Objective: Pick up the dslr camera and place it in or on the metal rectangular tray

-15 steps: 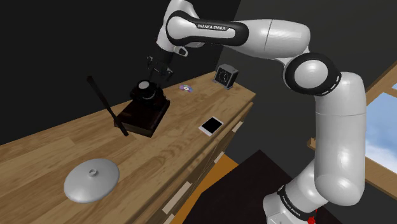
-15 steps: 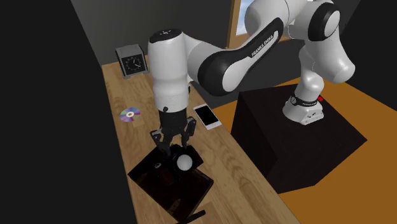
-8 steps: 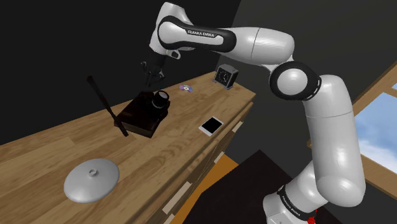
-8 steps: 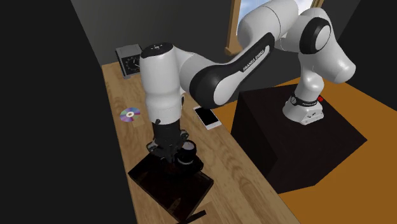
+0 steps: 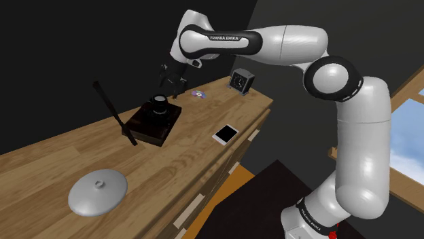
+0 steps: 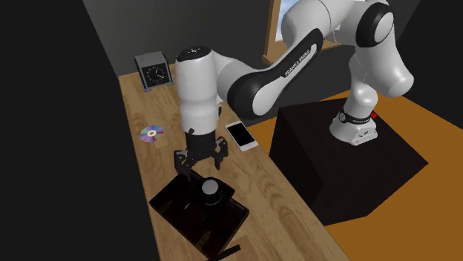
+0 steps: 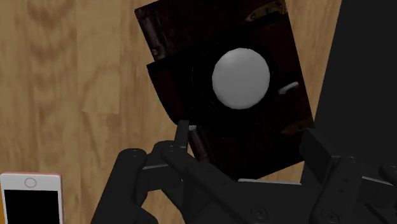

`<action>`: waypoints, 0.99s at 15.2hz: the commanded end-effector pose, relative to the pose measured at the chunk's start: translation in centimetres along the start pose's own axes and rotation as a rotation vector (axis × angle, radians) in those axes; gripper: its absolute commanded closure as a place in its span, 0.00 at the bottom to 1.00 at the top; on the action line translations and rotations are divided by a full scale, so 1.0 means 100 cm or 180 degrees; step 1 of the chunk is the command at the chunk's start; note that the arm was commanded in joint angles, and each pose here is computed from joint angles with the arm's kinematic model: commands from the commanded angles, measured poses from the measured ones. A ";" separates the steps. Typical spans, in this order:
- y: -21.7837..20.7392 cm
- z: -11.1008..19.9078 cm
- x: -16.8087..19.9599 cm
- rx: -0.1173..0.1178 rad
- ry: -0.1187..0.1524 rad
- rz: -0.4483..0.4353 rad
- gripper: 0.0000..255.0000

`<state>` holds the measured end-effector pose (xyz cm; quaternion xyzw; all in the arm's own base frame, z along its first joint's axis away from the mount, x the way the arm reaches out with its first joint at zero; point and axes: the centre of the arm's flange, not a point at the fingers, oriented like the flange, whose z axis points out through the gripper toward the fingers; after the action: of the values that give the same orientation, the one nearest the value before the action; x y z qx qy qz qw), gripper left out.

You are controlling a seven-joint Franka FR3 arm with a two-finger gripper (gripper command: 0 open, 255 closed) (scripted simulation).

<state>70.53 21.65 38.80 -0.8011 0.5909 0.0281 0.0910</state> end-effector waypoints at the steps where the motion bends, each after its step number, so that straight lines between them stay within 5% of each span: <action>1: 0.023 -0.002 0.013 0.0028 0.0019 0.0153 0.00; 5: 0.061 -0.009 0.037 0.0076 0.0048 0.0407 0.00; 15: 0.060 0.031 0.038 0.0076 0.0048 0.0407 0.00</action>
<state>66.17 16.90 34.55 -0.7608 0.6418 0.0209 0.0939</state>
